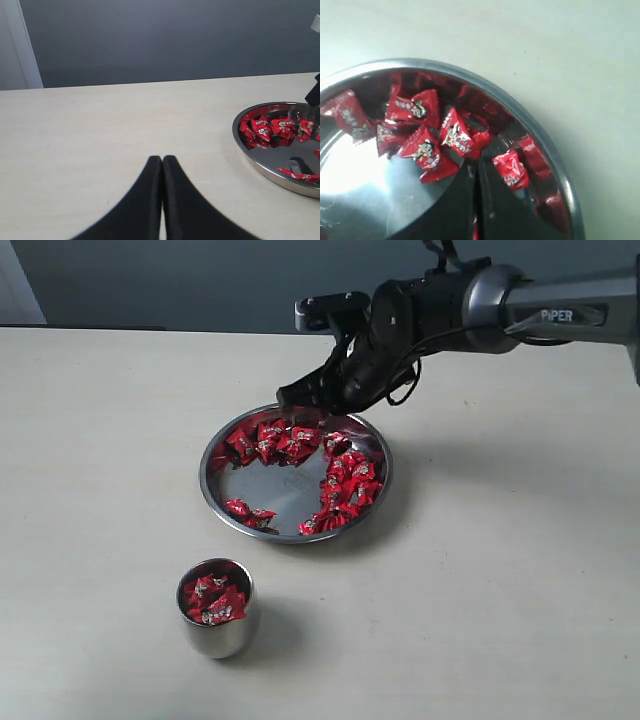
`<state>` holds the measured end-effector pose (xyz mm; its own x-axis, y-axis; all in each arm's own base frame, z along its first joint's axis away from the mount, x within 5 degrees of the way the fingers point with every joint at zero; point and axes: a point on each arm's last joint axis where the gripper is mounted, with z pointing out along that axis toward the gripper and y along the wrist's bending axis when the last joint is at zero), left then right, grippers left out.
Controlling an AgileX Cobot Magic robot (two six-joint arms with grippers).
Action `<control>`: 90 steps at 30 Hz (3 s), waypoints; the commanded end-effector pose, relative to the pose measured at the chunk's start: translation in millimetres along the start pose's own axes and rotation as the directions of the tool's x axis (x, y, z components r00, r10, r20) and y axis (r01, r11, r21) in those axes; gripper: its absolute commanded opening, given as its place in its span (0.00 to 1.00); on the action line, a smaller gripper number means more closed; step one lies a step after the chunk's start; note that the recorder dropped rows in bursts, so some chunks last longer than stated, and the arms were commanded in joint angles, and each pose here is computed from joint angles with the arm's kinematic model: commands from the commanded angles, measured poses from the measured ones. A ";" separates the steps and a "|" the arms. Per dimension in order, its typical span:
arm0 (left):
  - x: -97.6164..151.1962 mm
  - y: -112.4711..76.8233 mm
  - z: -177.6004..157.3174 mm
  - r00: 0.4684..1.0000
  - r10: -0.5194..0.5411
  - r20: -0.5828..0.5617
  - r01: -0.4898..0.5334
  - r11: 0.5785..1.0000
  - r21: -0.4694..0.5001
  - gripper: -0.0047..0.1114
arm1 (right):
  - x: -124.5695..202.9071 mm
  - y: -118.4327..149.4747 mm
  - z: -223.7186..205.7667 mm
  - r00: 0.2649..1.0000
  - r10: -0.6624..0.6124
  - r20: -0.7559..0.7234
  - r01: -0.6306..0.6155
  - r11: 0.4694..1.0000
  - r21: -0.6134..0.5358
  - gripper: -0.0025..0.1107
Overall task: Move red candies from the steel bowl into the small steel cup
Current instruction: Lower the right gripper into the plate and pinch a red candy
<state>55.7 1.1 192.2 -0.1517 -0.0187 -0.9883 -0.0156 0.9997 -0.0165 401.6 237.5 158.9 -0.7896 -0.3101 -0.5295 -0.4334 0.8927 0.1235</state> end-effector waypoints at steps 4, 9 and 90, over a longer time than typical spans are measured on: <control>0.1 0.3 -0.2 1.000 0.000 0.008 0.000 1.000 -0.004 0.04 | -11.7 4.1 -38.3 0.999 -0.031 0.017 0.031 0.999 -0.009 0.02; 0.1 0.3 -0.2 1.000 0.000 0.008 0.000 1.000 -0.004 0.04 | 1.4 0.5 -9.8 0.998 -0.035 -0.050 0.034 0.999 -0.004 0.08; 0.1 0.3 -0.2 1.000 0.000 0.008 0.000 1.000 -0.004 0.04 | 19.8 -3.9 47.8 0.997 -0.070 -0.022 0.070 0.997 -0.027 0.38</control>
<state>55.7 1.1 192.2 -0.1517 -0.0187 -0.9883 -0.0156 0.9997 -0.0165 406.5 243.9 106.9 -0.7777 -0.3773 -0.5027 -0.4939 0.8615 0.1175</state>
